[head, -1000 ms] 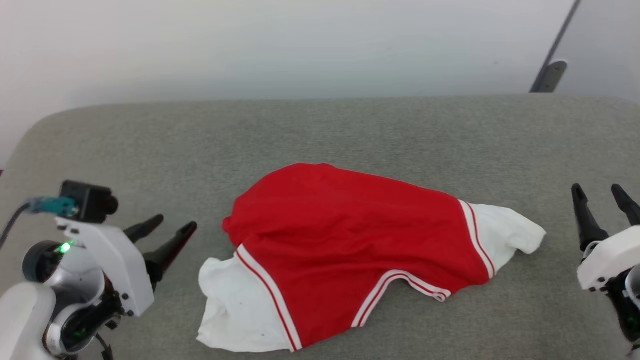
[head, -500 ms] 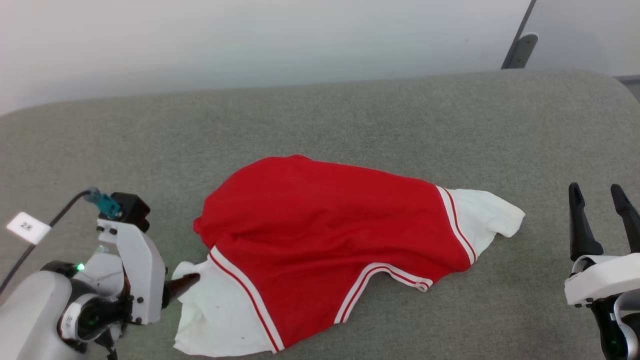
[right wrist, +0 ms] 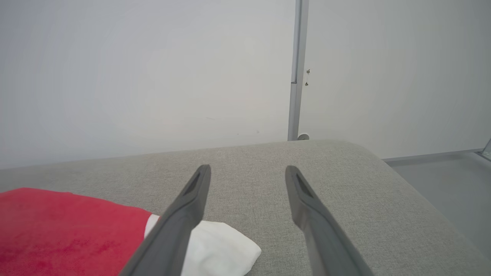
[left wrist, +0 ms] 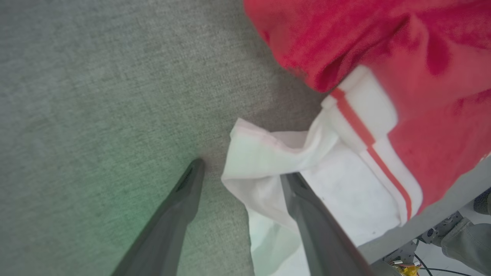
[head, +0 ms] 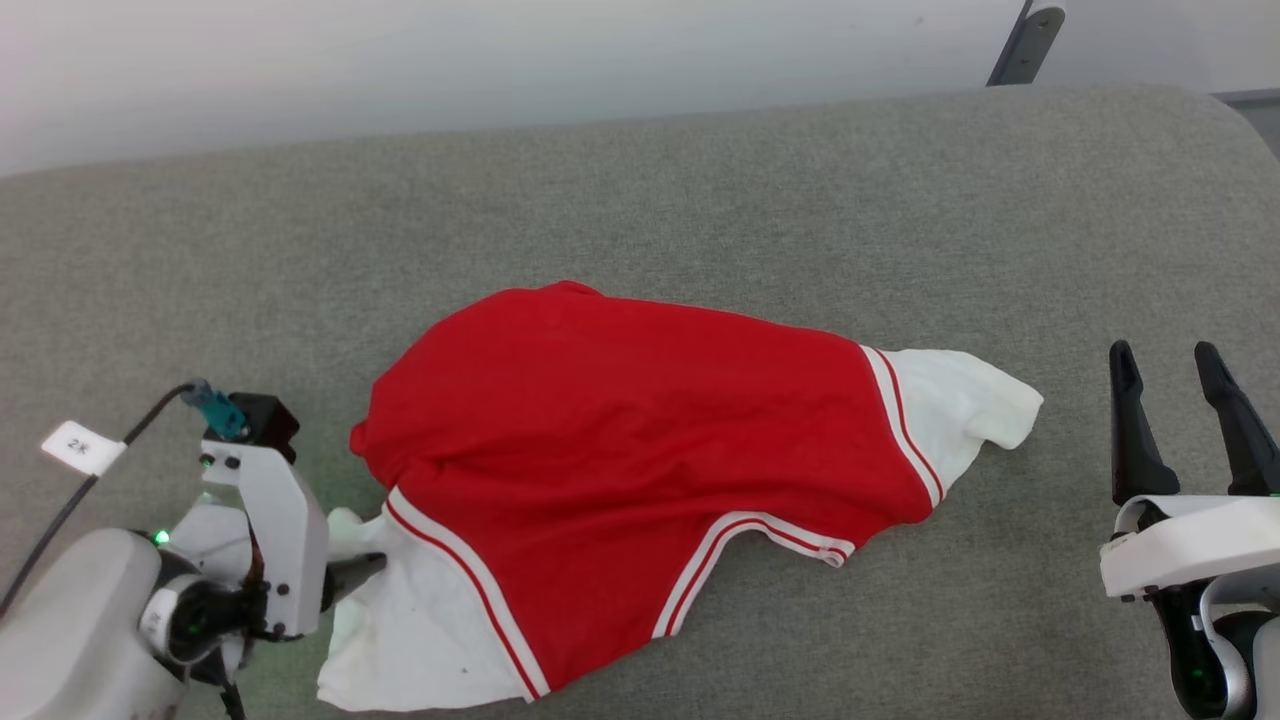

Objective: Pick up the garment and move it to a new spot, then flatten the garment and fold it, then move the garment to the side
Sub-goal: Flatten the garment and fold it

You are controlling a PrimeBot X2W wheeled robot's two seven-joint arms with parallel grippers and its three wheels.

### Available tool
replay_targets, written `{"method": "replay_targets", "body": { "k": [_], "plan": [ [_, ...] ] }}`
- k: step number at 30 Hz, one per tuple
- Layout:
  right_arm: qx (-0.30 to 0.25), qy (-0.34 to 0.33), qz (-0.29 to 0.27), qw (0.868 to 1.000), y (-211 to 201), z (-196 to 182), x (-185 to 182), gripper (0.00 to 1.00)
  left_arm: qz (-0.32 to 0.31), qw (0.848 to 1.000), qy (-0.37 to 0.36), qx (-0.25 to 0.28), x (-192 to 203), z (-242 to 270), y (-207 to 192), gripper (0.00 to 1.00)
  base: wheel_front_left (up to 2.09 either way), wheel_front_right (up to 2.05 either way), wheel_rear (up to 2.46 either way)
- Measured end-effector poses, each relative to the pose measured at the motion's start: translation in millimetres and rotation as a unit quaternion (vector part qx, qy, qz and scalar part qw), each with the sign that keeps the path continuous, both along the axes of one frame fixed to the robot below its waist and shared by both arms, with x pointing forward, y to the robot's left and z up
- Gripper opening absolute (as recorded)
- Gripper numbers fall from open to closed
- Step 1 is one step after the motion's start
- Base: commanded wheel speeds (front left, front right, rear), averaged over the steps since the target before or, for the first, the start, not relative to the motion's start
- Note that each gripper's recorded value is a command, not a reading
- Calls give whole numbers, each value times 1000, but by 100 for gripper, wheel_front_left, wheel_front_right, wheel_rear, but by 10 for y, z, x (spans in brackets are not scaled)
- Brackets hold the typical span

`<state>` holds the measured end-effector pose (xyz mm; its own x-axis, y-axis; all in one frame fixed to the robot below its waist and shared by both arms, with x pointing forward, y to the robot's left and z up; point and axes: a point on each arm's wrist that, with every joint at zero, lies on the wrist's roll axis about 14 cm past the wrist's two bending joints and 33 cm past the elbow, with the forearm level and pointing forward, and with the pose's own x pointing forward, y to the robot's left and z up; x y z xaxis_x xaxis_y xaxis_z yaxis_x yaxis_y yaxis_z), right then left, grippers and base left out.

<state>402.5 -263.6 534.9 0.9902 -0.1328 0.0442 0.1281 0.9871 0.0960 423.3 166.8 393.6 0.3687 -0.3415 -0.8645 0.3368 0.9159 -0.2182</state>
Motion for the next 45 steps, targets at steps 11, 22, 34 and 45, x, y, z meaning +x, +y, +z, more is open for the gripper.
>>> {"method": "replay_targets", "body": {
  "k": [11, 22, 34, 45],
  "plan": [
    [-9, -14, 1, 1000, -18, 74, 51, 100, 3, 1000, 10, -8, 73, -53, 22, 0, 0, 0, 0],
    [-13, -19, 11, 1000, 54, 108, 88, 100, 24, 996, -36, 75, 222, 147, 673, 0, 0, 0, 0],
    [-16, -9, 13, 1000, 59, 60, 42, 100, 42, 989, -63, 127, 371, 229, 1053, 0, 0, 0, 0],
    [-14, -14, 26, 999, 146, 68, 103, 100, 72, 990, -51, 112, 301, 148, 1098, 100, 0, 0, 0]
  ]
}}
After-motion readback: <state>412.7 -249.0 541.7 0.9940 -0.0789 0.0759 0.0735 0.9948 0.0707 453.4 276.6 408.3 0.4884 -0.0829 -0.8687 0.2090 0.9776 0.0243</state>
